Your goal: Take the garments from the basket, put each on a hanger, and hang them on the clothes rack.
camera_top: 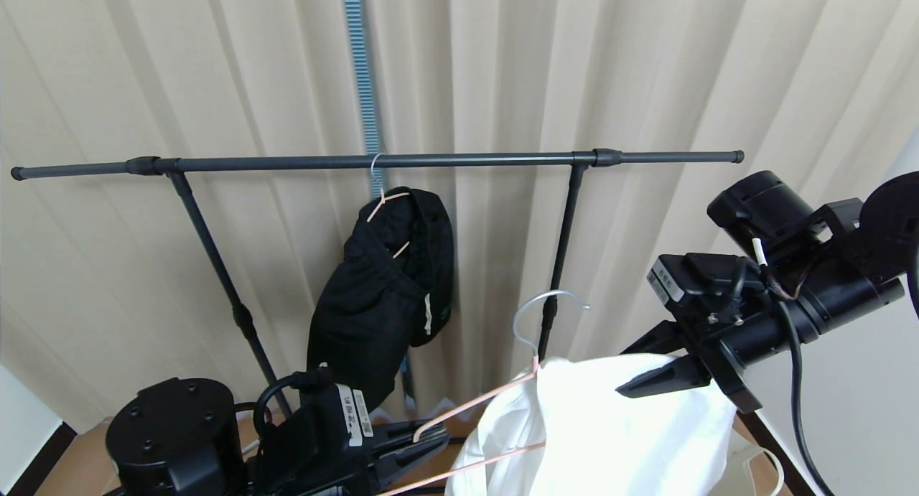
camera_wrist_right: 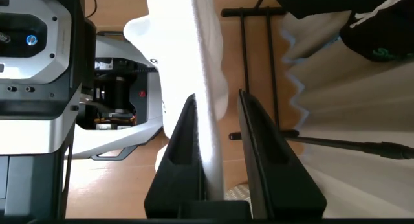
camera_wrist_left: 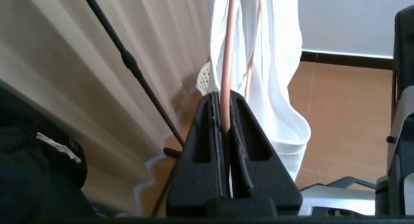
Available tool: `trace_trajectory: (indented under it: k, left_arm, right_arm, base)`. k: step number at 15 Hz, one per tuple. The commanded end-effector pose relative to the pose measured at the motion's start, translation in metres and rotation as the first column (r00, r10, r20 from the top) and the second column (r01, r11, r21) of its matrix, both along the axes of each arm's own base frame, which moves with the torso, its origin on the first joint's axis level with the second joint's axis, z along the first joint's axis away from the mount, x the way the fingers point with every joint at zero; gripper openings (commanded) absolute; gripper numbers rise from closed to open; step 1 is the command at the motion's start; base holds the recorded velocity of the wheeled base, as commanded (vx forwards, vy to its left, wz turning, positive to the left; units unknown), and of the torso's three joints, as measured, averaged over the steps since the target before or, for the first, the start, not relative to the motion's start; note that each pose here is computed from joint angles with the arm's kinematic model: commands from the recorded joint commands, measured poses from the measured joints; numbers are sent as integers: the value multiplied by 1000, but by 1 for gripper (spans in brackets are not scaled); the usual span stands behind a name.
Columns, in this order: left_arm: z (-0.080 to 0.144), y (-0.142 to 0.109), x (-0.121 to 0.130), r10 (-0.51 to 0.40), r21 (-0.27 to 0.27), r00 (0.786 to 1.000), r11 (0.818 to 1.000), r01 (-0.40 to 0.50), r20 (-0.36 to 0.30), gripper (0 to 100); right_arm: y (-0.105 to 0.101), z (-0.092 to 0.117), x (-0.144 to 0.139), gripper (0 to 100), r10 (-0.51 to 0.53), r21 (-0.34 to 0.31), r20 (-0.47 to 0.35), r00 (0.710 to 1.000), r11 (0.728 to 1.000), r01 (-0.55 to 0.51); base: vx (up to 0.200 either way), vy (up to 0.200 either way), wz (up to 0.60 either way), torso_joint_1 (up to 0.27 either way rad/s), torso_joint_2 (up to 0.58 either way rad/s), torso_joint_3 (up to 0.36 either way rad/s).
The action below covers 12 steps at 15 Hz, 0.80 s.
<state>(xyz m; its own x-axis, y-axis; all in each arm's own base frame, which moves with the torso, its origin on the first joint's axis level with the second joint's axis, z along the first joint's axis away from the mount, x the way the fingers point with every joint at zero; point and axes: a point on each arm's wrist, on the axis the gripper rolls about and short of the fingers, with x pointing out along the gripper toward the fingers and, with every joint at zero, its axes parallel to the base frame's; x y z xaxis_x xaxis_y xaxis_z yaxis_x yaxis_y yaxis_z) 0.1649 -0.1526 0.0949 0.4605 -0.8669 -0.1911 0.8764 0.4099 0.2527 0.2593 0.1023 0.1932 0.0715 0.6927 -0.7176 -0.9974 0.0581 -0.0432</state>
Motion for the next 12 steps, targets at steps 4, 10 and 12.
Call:
trace_trajectory:
  k: [4,10,12]
  left_arm:
    - [-6,-1,6,7,-15,1000,1000,-7,11,0]
    - [-7,-1,6,8,-10,1000,1000,-8,10,100]
    - [-7,-1,6,11,-11,1000,1000,-11,9,100]
  right_arm:
    - [-3,11,-8,0,1,14,39,999,1000,-1]
    - [-4,16,-13,0,1,18,52,999,1000,-2]
    - [-6,17,-18,0,0,18,57,998,1000,-1]
  base:
    - [0,0,0,0,0,0]
    - [0,0,0,0,0,0]
    - [0,0,0,0,0,0]
